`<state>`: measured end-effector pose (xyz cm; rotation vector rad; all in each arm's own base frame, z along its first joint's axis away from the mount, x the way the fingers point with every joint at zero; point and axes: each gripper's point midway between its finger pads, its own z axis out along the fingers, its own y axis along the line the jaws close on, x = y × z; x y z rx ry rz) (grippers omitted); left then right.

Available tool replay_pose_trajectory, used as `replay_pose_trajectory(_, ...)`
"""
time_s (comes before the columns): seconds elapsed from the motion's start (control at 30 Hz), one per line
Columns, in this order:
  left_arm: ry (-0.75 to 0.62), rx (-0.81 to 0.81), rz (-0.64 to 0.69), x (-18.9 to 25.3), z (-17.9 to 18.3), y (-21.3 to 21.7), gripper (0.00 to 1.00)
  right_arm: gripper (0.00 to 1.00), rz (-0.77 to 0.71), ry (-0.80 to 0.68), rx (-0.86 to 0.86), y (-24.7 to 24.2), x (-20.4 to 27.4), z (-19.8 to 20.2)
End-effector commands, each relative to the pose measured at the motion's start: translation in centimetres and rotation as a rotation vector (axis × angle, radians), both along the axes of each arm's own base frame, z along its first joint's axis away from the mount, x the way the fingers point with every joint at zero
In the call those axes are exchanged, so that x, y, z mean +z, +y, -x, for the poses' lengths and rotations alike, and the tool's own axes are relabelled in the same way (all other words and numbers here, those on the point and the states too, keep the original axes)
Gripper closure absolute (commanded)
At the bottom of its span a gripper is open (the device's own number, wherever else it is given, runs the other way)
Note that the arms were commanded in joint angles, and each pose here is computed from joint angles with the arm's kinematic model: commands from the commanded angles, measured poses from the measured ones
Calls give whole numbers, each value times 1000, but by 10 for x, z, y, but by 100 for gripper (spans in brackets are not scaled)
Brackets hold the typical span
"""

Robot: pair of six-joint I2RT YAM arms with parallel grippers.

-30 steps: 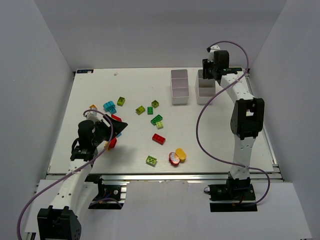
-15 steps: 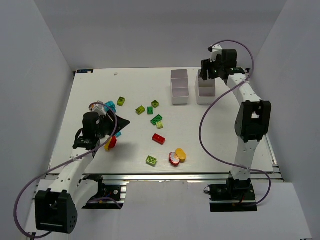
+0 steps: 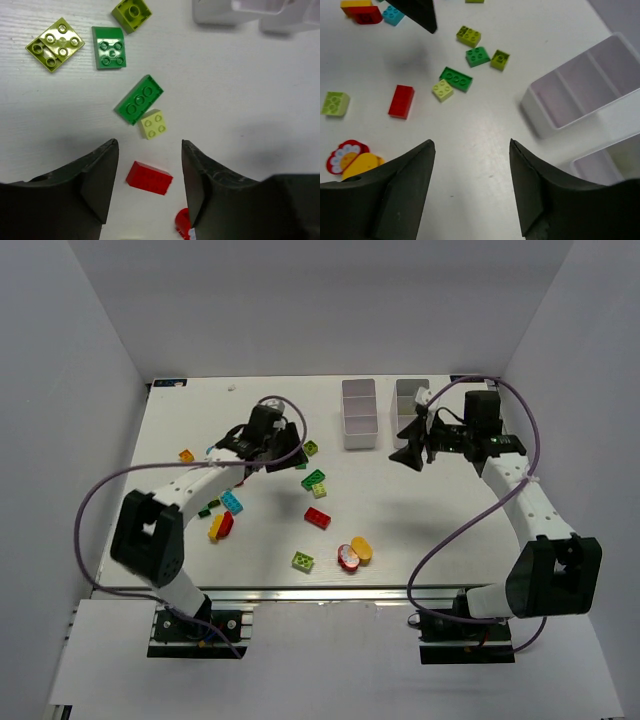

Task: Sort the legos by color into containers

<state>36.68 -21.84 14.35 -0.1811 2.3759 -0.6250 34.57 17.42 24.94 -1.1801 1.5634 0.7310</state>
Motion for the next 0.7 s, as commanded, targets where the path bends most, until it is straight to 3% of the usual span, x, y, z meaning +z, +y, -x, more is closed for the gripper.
replay_pose_trajectory(0.0, 37, -11, -248, -22, -13, 9, 36, 32, -12, 11, 12, -3, -9, 21)
replay_pose_trajectory(0.3, 83, -64, -462, -56, -49, 5, 35, 29, -15, 26, -45, -7, -14, 31)
replay_pose_trajectory(0.67, 115, -140, -453, -93, -61, -12, 37, 28, -24, 36, -64, -8, -12, 27)
